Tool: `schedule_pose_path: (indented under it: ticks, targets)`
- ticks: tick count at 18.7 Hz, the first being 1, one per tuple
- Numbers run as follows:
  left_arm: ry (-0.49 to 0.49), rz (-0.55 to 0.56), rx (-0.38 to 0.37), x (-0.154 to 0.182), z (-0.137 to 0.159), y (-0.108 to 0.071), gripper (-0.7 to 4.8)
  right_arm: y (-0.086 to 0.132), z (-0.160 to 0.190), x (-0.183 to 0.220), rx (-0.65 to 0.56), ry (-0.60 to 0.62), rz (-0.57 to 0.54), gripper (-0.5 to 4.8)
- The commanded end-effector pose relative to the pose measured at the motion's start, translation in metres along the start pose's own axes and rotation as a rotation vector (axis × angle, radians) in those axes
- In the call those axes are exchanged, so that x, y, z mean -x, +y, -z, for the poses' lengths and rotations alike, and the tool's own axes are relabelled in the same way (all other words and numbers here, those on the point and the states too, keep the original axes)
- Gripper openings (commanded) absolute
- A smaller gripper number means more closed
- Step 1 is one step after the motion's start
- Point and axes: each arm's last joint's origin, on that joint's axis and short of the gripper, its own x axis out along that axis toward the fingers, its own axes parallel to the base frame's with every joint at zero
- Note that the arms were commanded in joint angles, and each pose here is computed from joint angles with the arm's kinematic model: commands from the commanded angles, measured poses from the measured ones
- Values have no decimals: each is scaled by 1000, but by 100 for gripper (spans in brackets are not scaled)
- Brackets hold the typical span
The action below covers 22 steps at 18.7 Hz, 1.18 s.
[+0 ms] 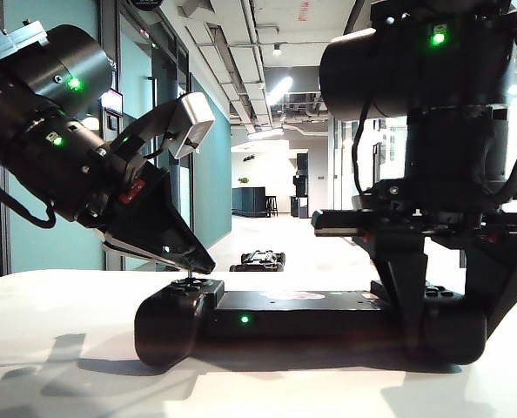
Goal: Push the left joystick on the remote control sitting on the white table forward to make the robot dog walk in a straight line until it approaches the door.
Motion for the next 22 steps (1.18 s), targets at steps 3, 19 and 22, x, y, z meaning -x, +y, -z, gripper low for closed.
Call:
schedule_pose_path:
  ticks: [3, 19, 22]
  targets:
    - [-40, -6, -37, 1, -5, 1, -5, -1, 2, 0, 0, 19, 15, 134]
    - [-113, 68, -54, 16, -15, -11, -5, -2, 2, -1, 0, 20, 16, 134]
    - [-120, 55, -36, 17, -7, -7, -5, -2, 2, -1, 0, 19, 16, 134]
